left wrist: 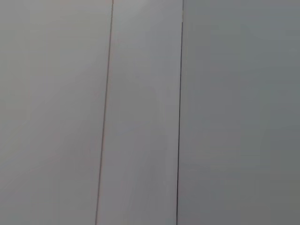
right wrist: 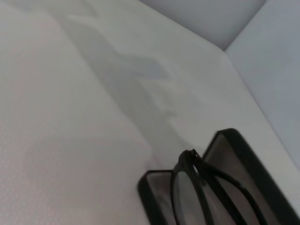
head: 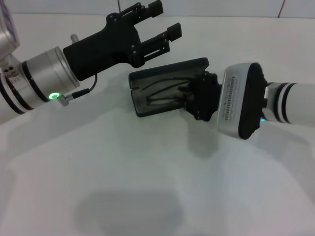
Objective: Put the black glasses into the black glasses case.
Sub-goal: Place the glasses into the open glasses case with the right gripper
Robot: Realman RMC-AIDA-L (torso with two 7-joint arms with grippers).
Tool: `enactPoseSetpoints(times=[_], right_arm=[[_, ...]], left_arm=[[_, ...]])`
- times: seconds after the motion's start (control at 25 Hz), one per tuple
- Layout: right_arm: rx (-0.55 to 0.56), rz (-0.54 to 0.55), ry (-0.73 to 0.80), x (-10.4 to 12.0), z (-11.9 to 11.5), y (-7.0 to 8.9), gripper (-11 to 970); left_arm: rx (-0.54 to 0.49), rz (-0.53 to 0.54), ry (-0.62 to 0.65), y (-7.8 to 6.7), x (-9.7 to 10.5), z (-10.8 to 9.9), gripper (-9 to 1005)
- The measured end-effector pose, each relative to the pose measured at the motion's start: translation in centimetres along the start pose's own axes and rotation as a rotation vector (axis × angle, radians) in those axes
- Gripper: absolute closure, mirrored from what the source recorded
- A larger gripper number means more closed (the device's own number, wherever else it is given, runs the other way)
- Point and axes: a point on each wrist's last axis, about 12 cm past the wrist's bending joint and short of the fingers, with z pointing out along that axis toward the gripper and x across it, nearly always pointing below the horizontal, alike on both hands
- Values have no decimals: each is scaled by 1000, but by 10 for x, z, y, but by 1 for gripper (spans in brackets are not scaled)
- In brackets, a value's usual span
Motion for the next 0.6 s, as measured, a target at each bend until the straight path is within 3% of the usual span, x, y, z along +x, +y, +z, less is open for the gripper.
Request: enactPoseSetpoints(times=[0.6], right_arm=[[6,-7,-2,1,0,-5,616]], left_arm=[[-17,-2,5,0,3,4,287]])
